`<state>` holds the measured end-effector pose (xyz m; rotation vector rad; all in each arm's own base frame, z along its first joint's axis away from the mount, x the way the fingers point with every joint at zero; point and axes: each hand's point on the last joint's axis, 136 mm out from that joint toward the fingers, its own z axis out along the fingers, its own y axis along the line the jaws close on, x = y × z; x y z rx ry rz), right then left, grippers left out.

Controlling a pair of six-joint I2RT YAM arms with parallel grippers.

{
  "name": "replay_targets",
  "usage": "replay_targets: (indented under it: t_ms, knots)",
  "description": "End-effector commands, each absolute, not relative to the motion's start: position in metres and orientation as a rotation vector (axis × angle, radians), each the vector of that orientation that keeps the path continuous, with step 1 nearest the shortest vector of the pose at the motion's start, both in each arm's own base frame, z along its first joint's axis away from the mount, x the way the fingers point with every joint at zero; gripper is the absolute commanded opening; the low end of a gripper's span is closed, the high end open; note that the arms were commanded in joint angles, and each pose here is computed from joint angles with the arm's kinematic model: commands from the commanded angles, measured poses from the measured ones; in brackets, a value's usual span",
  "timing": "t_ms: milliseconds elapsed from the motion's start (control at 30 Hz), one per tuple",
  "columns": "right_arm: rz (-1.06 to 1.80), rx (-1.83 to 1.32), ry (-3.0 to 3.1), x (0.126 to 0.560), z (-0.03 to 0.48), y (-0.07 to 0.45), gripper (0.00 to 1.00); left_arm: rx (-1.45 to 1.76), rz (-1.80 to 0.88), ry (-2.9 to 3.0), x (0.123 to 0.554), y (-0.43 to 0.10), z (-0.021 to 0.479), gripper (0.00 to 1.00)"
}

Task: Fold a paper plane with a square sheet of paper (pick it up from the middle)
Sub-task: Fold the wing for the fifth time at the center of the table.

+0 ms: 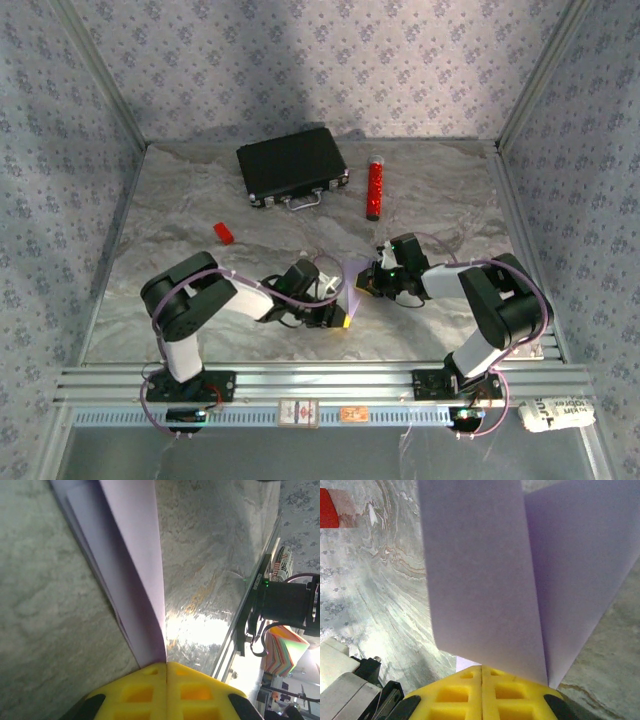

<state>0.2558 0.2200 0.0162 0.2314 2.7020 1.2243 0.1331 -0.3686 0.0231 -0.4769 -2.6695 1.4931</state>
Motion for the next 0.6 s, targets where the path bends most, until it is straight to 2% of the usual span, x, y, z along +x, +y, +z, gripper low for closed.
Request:
replay_targets:
  t_ms: [0,200,400,567]
  knots:
    - [0.936,0.363,2.888,0.23,-0.034,0.188,0.07,-0.433,1.286,-2.577,0.088,-0.341,0.003,0.07]
    - [0.938,0.363,2.883,0.23,-0.032,0.188,0.07,-0.444,1.377,-2.665,0.107,-0.349,0.038,0.09]
    - [0.938,0.362,2.875,0.23,-0.03,0.188,0.07,-0.425,1.562,-2.74,0.143,-0.364,0.086,0.08]
    - [0.937,0.36,2.876,0.23,-0.029,0.189,0.07,-0.446,1.611,-2.706,0.158,-0.391,0.096,0.06]
